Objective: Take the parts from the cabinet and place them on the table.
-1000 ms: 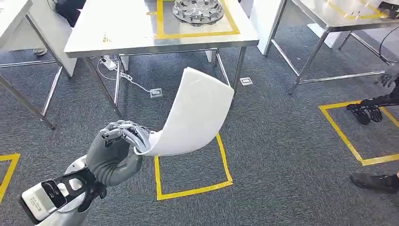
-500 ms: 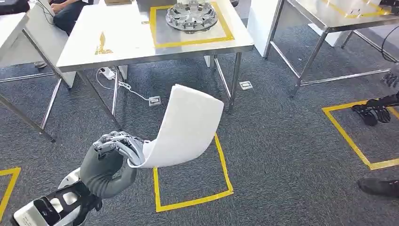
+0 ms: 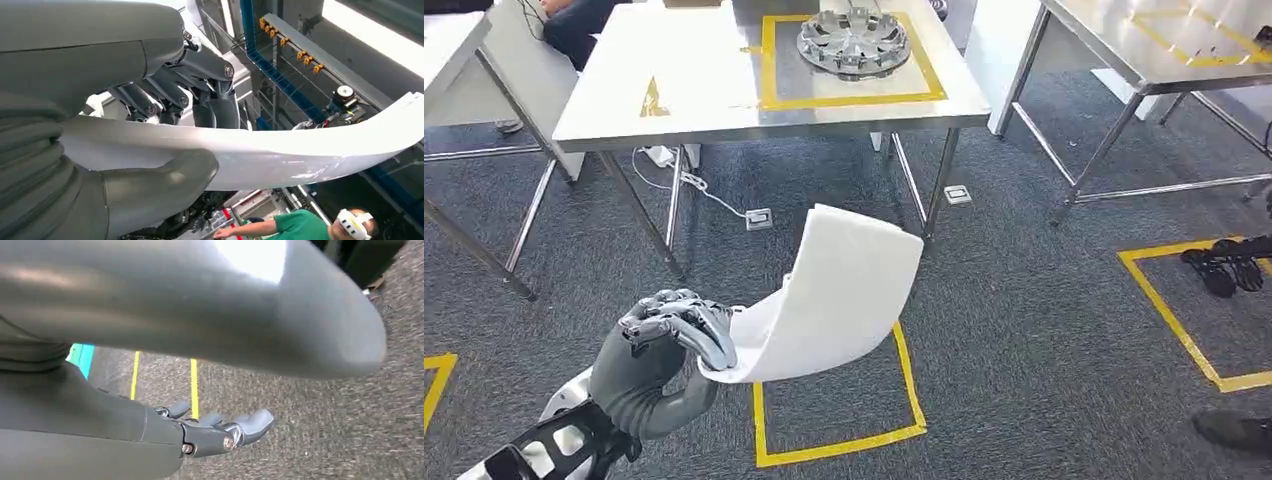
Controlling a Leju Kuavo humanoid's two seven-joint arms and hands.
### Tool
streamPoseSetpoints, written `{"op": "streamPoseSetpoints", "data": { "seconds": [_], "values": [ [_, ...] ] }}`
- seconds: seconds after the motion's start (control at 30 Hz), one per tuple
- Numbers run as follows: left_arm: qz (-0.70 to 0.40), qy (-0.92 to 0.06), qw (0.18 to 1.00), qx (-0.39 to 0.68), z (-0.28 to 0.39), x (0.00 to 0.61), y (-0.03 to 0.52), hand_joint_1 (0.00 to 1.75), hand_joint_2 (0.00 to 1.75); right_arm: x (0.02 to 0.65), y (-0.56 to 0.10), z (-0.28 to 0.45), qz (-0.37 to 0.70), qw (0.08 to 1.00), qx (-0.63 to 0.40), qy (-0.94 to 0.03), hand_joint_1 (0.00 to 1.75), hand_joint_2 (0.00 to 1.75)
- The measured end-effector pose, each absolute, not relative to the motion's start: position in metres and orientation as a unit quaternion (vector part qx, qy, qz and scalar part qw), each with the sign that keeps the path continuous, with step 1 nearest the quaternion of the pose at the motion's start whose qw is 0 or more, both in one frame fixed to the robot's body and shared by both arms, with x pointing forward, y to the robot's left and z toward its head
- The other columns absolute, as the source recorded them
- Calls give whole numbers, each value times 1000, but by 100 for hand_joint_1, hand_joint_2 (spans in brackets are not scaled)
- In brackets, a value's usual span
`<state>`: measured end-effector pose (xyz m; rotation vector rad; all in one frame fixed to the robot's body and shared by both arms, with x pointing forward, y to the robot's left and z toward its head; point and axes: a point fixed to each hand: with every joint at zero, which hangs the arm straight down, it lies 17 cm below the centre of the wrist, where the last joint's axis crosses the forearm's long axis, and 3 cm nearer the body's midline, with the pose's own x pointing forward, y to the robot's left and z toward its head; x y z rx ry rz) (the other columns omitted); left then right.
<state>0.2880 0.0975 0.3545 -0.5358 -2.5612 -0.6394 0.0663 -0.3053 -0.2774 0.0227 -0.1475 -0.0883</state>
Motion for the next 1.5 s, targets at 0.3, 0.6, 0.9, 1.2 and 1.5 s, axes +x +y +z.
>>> {"op": "streamPoseSetpoints", "data": {
  "seconds": [0.3, 0.6, 0.9, 1.2, 1.5],
  "values": [
    [-230, -927, 219, -200, 360, 291, 95, 175, 175, 61, -307, -278, -43, 997, 10, -64, 0, 0],
    [-232, -924, 223, -204, 357, 292, 92, 175, 175, 58, -307, -278, -48, 997, 10, -61, 0, 0],
    [-231, -926, 216, -208, 364, 294, 90, 175, 175, 66, -307, -277, -51, 996, 13, -68, 0, 0],
    [-236, -924, 217, -209, 365, 299, 88, 175, 175, 58, -307, -278, -55, 997, 13, -54, 0, 0],
    [-240, -921, 217, -218, 366, 301, 83, 175, 175, 57, -307, -278, -51, 998, 12, -46, 0, 0]
  ]
}}
